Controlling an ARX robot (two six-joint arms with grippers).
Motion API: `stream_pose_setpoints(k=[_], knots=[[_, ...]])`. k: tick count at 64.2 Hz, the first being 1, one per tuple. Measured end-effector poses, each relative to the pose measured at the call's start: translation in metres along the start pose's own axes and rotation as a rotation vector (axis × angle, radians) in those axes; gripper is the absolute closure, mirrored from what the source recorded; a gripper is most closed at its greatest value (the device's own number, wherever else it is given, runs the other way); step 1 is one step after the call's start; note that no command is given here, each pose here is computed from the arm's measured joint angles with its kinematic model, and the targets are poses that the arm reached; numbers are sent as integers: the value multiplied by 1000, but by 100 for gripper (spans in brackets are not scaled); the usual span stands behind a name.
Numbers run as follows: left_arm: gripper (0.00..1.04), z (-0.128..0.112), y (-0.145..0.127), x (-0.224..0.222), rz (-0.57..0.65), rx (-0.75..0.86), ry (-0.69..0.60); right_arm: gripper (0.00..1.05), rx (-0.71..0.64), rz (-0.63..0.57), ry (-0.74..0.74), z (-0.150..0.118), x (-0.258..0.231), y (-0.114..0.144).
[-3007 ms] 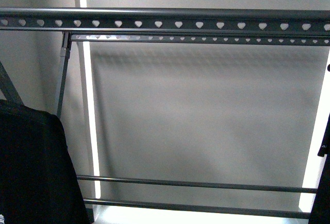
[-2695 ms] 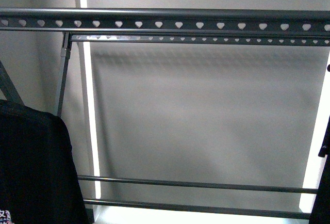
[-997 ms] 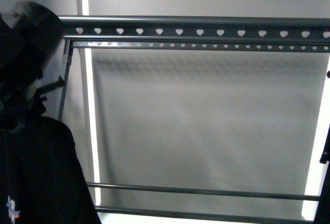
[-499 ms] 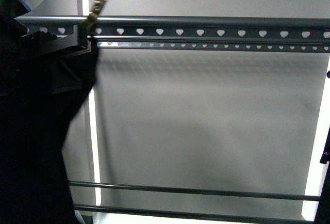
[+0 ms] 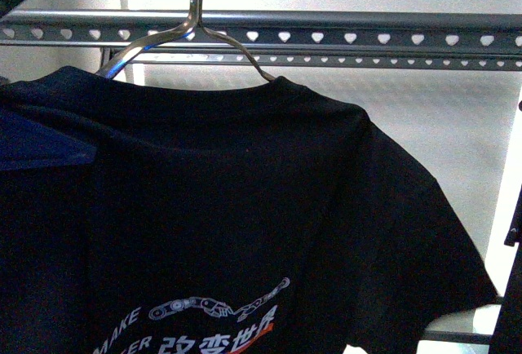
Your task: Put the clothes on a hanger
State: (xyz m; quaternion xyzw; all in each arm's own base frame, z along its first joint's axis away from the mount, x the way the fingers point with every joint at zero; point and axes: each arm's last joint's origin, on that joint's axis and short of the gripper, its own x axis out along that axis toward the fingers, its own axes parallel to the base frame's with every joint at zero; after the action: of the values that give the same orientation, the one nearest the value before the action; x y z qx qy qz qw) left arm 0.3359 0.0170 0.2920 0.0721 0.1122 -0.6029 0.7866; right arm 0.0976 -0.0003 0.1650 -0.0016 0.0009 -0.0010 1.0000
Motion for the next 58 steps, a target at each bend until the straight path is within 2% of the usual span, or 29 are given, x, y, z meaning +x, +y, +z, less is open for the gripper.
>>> stream_pose_setpoints(k=[6, 12, 22, 29, 55, 58], knots=[[100, 11, 30, 8, 47, 220, -15, 7, 0, 0, 0, 0, 0, 0], [100, 25, 49, 16, 94, 393, -59, 7, 0, 0, 0, 0, 0, 0], [100, 72, 73, 39, 203, 581, -174, 7, 0, 0, 0, 0, 0, 0], [100, 84, 72, 46, 213, 546, -227, 7, 0, 0, 0, 0, 0, 0], [100, 82, 74, 44, 215, 483, -230, 7, 0, 0, 0, 0, 0, 0], [100, 82, 74, 44, 214, 483, -230, 7, 26, 66, 30, 1, 1, 0]])
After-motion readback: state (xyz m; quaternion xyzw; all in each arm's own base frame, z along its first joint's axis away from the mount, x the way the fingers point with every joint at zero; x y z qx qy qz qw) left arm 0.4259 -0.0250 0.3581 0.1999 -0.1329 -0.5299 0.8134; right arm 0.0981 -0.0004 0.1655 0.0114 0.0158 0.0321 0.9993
